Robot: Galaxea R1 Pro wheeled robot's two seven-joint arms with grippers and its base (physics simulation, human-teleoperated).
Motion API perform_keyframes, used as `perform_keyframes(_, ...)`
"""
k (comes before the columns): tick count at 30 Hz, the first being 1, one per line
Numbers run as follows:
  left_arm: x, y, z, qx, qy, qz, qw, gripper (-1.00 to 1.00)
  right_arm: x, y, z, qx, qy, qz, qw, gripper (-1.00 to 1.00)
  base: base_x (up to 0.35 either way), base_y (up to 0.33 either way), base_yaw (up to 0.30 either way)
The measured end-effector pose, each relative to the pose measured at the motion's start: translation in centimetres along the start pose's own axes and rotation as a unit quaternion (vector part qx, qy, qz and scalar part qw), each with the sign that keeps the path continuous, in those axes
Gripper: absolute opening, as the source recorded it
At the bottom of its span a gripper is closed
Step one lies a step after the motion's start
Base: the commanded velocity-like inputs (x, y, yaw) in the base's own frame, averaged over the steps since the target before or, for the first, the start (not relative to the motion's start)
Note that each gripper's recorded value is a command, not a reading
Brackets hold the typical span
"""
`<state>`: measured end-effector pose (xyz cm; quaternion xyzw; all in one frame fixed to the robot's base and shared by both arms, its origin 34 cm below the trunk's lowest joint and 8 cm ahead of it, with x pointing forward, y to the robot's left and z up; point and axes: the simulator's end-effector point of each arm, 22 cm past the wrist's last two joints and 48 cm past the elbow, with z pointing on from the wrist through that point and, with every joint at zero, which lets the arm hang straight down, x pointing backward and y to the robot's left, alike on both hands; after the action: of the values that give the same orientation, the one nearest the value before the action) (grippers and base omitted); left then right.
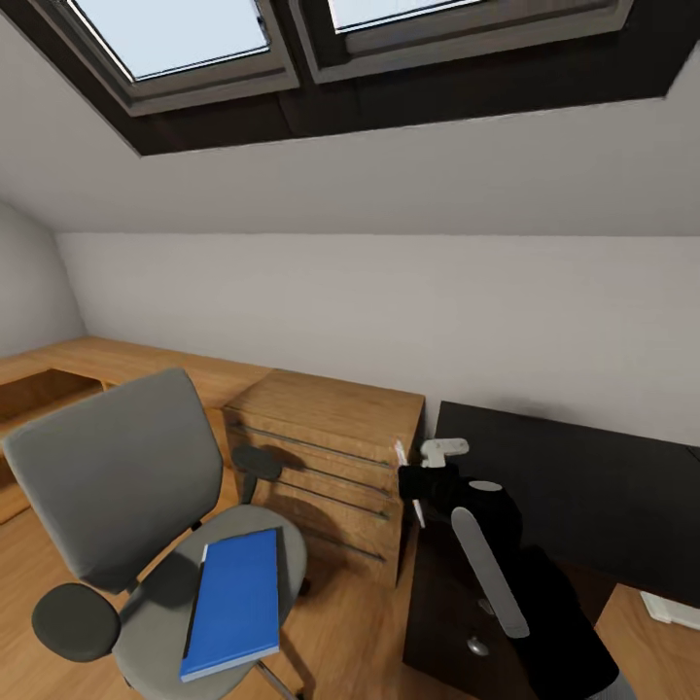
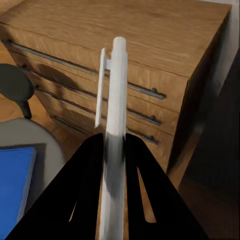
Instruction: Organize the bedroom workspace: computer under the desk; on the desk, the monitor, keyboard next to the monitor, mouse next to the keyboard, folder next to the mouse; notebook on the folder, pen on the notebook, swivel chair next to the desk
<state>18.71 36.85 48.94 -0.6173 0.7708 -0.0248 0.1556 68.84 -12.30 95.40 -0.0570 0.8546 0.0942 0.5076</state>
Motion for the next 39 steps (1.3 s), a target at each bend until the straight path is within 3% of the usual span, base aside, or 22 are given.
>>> perform_keyframes(8,-0.2,-0.1,-0.6,-0.002,-0.004,0.002,1.0000,1.00,-0.7,-4.4,-0.4,0.070,0.000,0.015,0.9975,-1.00,0.000,0.000,0.000)
perform_keyframes(12,-0.3,-0.1,-0.7,-0.002,-0.005,0.003,1.0000,1.00,0.9,-6.6,0.7,0.095,0.022,0.028,0.9949,-1.00,0.015,-0.017,0.000)
perform_keyframes(14,-0.2,-0.1,-0.7,-0.002,-0.005,0.005,1.0000,1.00,2.1,-8.5,2.3,0.114,0.043,0.039,0.9918,-1.00,0.151,-0.178,0.000)
perform_keyframes(17,-0.2,0.0,-0.7,-0.002,-0.006,0.018,0.9998,1.00,2.5,-9.6,3.4,0.126,0.038,0.052,0.9899,-1.00,0.202,-0.233,0.000)
perform_keyframes(26,-0.2,0.1,-0.7,-0.001,-0.007,0.030,0.9995,1.00,3.4,-10.1,4.1,0.133,0.044,0.058,0.9884,-1.00,0.189,-0.210,-0.037)
perform_keyframes(32,-0.3,0.2,-0.8,-0.002,-0.007,0.031,0.9995,1.00,5.1,-11.1,5.6,0.144,0.070,0.066,0.9850,-1.00,0.037,-0.041,-0.238)
perform_keyframes(39,-0.3,0.2,-0.8,-0.002,-0.007,0.032,0.9995,1.00,5.4,-11.8,6.8,0.153,0.067,0.075,0.9832,-1.00,0.006,-0.007,-0.250)
